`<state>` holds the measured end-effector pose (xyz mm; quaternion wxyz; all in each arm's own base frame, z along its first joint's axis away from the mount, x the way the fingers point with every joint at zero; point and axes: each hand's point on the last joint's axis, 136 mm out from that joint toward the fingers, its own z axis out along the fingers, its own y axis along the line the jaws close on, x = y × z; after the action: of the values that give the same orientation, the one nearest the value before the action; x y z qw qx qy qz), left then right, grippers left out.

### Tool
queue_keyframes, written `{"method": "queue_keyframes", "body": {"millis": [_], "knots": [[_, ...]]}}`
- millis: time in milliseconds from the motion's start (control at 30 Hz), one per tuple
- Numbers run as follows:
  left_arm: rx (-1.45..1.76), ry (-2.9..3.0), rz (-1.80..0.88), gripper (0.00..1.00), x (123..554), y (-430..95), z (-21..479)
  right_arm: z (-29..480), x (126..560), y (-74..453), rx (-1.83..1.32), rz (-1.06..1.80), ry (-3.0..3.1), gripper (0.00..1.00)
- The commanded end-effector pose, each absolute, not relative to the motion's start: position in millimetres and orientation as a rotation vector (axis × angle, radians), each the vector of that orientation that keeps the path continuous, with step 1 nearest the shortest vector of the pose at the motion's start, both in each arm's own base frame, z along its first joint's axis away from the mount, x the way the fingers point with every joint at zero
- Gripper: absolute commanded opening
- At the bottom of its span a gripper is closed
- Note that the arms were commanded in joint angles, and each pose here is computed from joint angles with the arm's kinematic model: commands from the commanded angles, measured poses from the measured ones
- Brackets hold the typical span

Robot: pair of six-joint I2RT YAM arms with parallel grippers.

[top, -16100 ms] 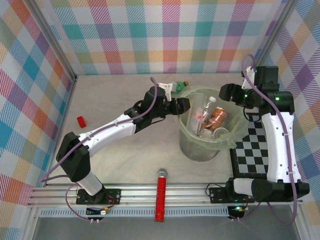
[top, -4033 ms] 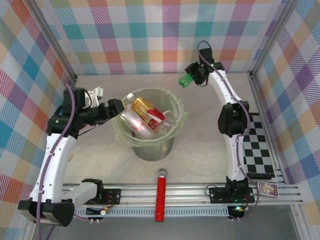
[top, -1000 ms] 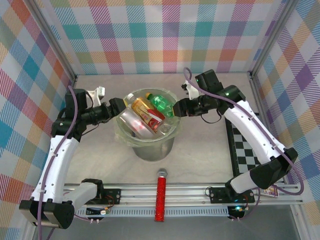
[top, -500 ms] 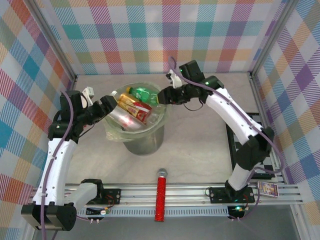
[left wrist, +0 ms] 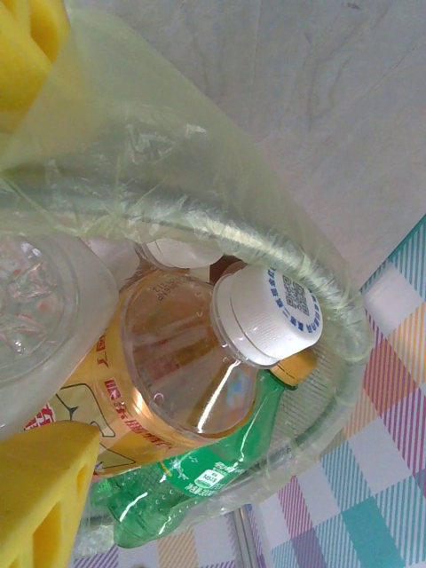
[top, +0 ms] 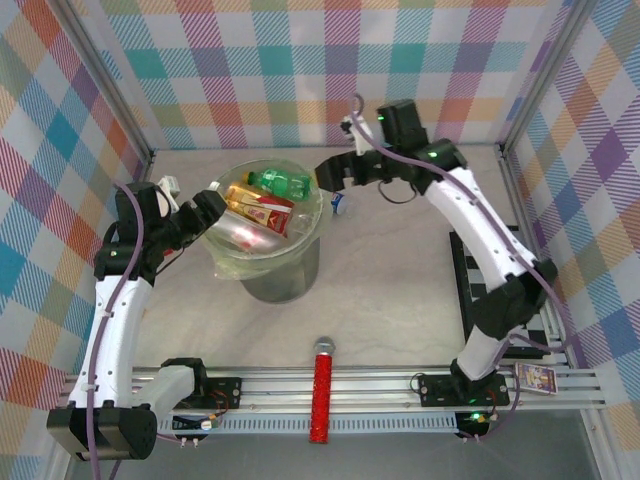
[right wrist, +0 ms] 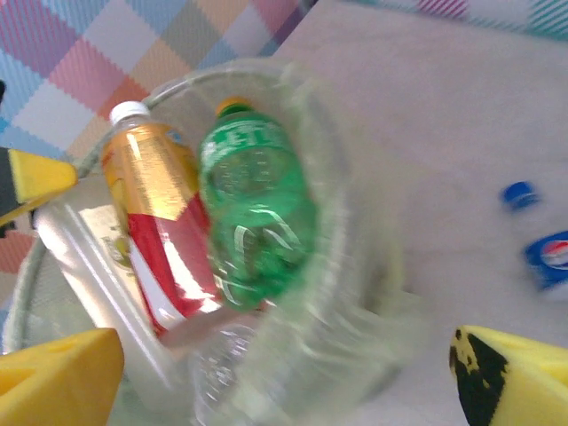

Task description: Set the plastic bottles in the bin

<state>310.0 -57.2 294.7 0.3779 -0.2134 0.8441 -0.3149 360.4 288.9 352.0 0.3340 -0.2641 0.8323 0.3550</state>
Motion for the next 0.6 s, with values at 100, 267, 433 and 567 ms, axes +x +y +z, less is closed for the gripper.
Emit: {"method": "queue_keyframes", "body": {"millis": [100,267,433,567], "knots": [[-0.539,2.198,-0.819,0.80,311.0,-57.7,286.0,331.9,399.0,231.0,-0.760,0.600,2.053,0.99],[-0.518,2.202,-0.815,0.81,308.9,-58.6,286.7,265.9,430.9,218.5,-0.889,0.541,2.157,0.97],[-0.505,2.210,-0.811,0.81,306.4,-59.3,289.0,212.4,461.9,235.1,-0.909,0.625,2.255,0.95],[-0.492,2.211,-0.807,0.81,304.8,-59.4,291.9,173.9,476.5,258.9,-0.932,0.692,2.314,0.95]]}}
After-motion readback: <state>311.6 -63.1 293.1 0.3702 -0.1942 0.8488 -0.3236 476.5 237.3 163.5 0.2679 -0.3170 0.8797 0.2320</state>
